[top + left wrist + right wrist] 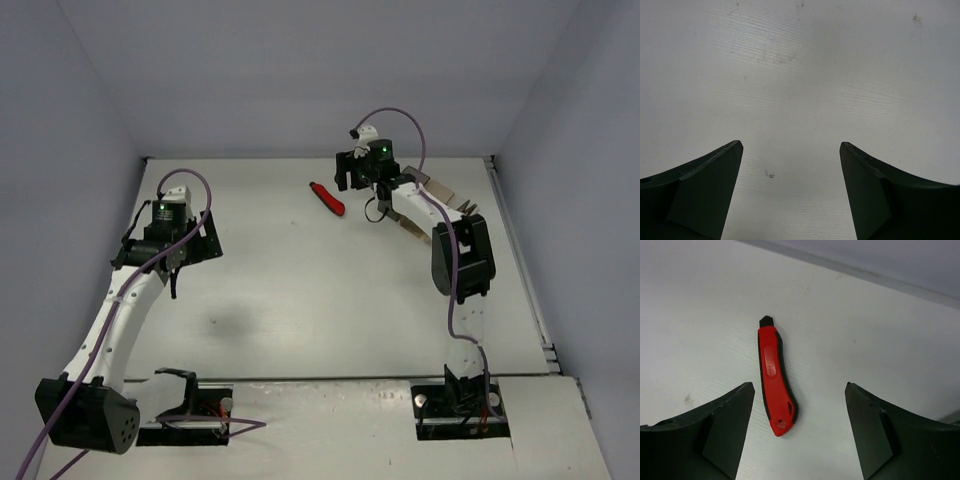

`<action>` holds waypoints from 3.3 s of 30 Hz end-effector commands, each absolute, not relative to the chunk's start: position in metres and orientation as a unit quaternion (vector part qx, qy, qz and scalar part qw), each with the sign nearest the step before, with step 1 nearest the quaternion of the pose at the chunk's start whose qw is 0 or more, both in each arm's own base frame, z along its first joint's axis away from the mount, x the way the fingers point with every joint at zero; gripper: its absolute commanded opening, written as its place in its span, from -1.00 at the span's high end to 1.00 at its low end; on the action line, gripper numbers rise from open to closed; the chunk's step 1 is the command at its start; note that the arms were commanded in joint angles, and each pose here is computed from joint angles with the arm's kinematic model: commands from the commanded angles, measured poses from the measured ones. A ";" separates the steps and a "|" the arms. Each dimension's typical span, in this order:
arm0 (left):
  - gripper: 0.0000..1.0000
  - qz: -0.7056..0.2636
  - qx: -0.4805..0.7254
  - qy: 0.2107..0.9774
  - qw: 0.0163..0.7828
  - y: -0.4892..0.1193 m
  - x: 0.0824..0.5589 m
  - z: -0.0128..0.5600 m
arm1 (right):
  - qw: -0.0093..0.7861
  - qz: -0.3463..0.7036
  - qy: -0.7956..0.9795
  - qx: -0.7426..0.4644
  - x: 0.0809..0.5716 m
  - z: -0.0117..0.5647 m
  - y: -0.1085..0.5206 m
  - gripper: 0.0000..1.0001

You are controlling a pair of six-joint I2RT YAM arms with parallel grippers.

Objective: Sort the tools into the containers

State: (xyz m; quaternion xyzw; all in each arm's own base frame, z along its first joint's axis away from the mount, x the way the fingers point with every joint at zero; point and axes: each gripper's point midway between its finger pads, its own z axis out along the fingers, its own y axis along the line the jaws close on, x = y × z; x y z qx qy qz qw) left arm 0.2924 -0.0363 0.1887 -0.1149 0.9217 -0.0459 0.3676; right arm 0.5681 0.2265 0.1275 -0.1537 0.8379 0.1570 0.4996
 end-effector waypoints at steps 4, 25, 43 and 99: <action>-0.52 -0.052 -0.113 0.910 0.396 -0.036 0.303 0.204 | 0.476 0.175 0.837 -0.204 0.580 0.090 0.259 -0.45; -0.52 -0.062 -0.110 0.913 0.387 -0.039 0.304 0.200 | 0.435 0.172 0.855 -0.225 0.556 0.042 0.292 0.15; -0.52 -0.076 -0.108 0.916 0.380 -0.044 0.304 0.198 | 0.341 0.129 0.922 -0.130 0.355 0.036 0.223 0.91; -0.52 -0.079 -0.110 0.921 0.366 -0.044 0.305 0.190 | 0.418 0.055 0.905 -0.064 0.383 0.132 0.228 1.00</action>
